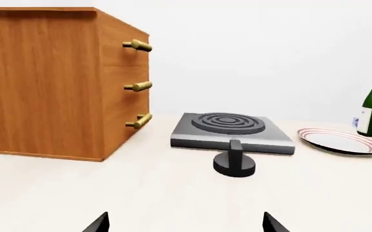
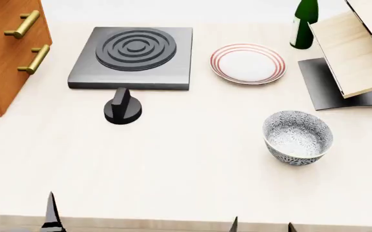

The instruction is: Put the bowl on the stove.

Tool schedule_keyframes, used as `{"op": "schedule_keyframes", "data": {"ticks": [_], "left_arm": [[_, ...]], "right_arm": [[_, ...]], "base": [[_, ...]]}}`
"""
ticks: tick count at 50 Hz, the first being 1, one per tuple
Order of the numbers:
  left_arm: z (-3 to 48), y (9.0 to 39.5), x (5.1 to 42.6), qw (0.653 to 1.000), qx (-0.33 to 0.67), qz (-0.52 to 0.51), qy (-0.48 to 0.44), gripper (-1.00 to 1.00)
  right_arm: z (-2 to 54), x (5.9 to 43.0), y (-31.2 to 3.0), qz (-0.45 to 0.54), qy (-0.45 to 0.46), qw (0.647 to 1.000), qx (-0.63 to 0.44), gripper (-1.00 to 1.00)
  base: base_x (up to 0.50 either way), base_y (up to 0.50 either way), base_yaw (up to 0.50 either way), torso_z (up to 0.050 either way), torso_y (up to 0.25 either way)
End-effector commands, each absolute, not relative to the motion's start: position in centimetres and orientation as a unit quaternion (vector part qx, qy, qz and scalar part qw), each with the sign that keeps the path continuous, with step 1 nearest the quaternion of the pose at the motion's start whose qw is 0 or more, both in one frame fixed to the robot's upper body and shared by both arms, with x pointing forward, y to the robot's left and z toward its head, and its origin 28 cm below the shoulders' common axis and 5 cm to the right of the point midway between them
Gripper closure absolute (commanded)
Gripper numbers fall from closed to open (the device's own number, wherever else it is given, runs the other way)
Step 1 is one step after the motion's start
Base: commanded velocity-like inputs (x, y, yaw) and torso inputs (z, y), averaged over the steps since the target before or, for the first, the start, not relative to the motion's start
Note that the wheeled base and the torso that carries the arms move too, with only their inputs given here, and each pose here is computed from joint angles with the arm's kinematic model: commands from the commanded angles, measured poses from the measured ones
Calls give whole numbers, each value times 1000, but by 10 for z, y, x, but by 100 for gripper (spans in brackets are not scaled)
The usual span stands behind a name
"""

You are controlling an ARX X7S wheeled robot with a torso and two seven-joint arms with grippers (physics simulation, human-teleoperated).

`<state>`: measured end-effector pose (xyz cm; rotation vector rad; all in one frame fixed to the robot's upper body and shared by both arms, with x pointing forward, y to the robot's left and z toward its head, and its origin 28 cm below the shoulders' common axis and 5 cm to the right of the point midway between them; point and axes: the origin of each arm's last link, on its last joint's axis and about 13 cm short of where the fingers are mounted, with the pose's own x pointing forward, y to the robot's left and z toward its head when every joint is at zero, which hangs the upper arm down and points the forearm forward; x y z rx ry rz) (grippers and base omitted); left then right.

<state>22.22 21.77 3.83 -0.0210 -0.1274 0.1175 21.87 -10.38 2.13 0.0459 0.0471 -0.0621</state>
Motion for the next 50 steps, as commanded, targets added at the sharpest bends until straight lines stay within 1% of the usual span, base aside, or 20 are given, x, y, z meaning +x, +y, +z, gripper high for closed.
{"op": "schedule_keyframes", "data": {"ticks": [1, 2, 4, 5, 7, 8, 10, 11, 12, 13, 14, 15, 18, 20, 21, 22, 27, 31, 35, 50], "left_arm": [[150, 261, 250, 956, -90, 164, -226, -100], [168, 266, 249, 948, -93, 162, -256, -100], [202, 276, 242, 931, -125, 150, -307, -100], [229, 286, 232, 914, -151, 142, -349, -100], [248, 294, 220, 896, -185, 129, -384, -100], [264, 302, 204, 870, -208, 102, -435, -100], [278, 309, 185, 837, -256, 58, -479, -100], [285, 320, 166, 810, -273, 39, -518, -100], [289, 321, 157, 798, -296, -5, -526, -100], [297, 329, 142, 775, -322, -21, -543, -100], [302, 333, 131, 760, -337, -34, -555, -100], [306, 336, 124, 750, -337, -48, -567, -100], [313, 340, 104, 731, -321, -83, -596, -100], [317, 344, 94, 715, -320, -97, -614, -100], [317, 344, 94, 715, -320, -97, -614, -100], [319, 345, 87, 699, -325, -111, -627, -100], [321, 346, 79, 693, -312, -119, -639, -100], [320, 345, 80, 693, -310, -119, -639, -100], [320, 344, 81, 694, -310, -120, -639, -100], [319, 345, 82, 696, -308, -115, -639, -100]], "right_arm": [[138, 251, -165, -114, -92, 983, 115, -100], [152, 250, -177, -128, -108, 981, 97, -100], [175, 245, -200, -143, -127, 973, 130, -100], [189, 237, -225, -175, -147, 969, 95, -100], [198, 227, -245, -197, -156, 964, 91, -100], [209, 208, -268, -206, -175, 958, 96, -100], [223, 179, -289, -229, -210, 944, 112, -100], [231, 154, -302, -215, -231, 942, 117, -100], [234, 132, -315, -234, -263, 927, 128, -100], [236, 107, -328, -261, -273, 917, 129, -100], [239, 88, -335, -285, -302, 900, 135, -100], [240, 78, -338, -280, -311, 895, 154, -100], [242, 55, -341, -255, -335, 894, 150, -100], [240, 49, -340, -236, -350, 893, 156, -100], [240, 49, -340, -236, -350, 893, 156, -100], [239, 49, -339, -228, -357, 891, 161, -100], [235, 53, -336, -210, -352, 897, 164, -100], [237, 55, -336, -206, -356, 896, 168, -100], [235, 59, -332, -185, -348, 904, 165, -100], [226, 70, -329, -176, -320, 918, 156, -100]], "base": [[0, 0, 0, 0, 0], [0, 0, 0, 0, 0], [0, 0, 0, 0, 0], [0, 0, 0, 0, 0], [0, 0, 0, 0, 0], [0, 0, 0, 0, 0], [0, 0, 0, 0, 0], [0, 0, 0, 0, 0], [0, 0, 0, 0, 0], [0, 0, 0, 0, 0], [0, 0, 0, 0, 0], [0, 0, 0, 0, 0], [0, 0, 0, 0, 0], [0, 0, 0, 0, 0], [0, 0, 0, 0, 0], [0, 0, 0, 0, 0], [0, 0, 0, 0, 0], [0, 0, 0, 0, 0], [0, 0, 0, 0, 0], [0, 485, 0, 0, 0]]}}
